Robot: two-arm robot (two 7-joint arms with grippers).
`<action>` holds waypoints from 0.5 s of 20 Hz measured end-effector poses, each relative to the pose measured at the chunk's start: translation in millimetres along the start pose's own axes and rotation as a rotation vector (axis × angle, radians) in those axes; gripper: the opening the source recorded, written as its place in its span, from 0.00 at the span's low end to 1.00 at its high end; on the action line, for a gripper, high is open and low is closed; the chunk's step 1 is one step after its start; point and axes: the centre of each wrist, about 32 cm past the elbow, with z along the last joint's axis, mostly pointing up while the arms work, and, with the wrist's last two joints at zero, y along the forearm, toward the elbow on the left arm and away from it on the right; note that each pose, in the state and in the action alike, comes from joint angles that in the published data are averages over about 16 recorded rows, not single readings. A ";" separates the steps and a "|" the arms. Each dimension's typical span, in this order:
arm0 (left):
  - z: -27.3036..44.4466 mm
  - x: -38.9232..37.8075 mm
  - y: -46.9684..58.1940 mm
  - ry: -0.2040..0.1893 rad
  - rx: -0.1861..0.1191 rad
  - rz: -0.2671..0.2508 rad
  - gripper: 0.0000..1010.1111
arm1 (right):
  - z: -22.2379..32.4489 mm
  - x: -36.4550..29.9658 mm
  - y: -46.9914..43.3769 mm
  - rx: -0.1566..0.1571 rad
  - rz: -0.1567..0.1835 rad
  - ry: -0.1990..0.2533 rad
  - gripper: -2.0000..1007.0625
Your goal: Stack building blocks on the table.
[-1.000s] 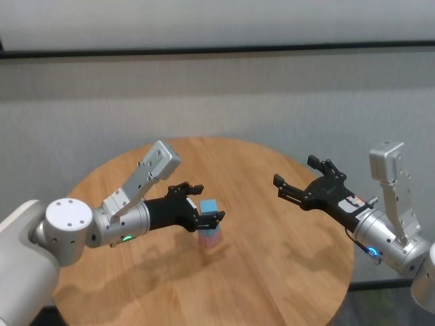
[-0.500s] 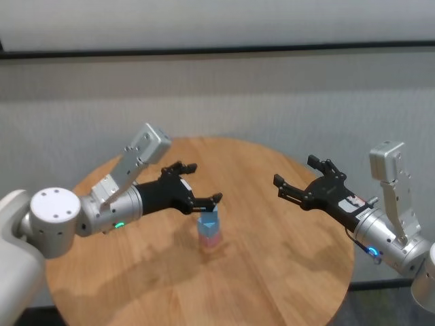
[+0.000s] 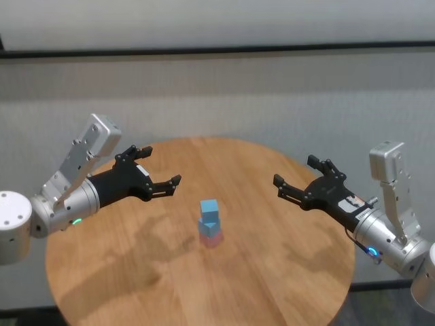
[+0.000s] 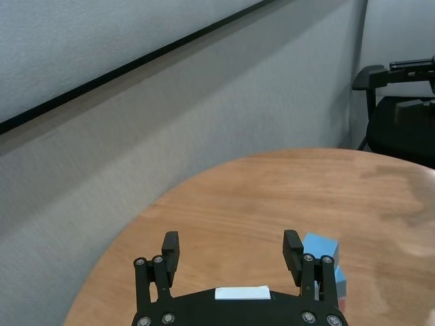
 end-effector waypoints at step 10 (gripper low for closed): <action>-1.3 2.5 9.3 -0.005 -0.002 0.022 0.99 | 0.0 0.0 0.0 0.000 0.000 0.000 1.00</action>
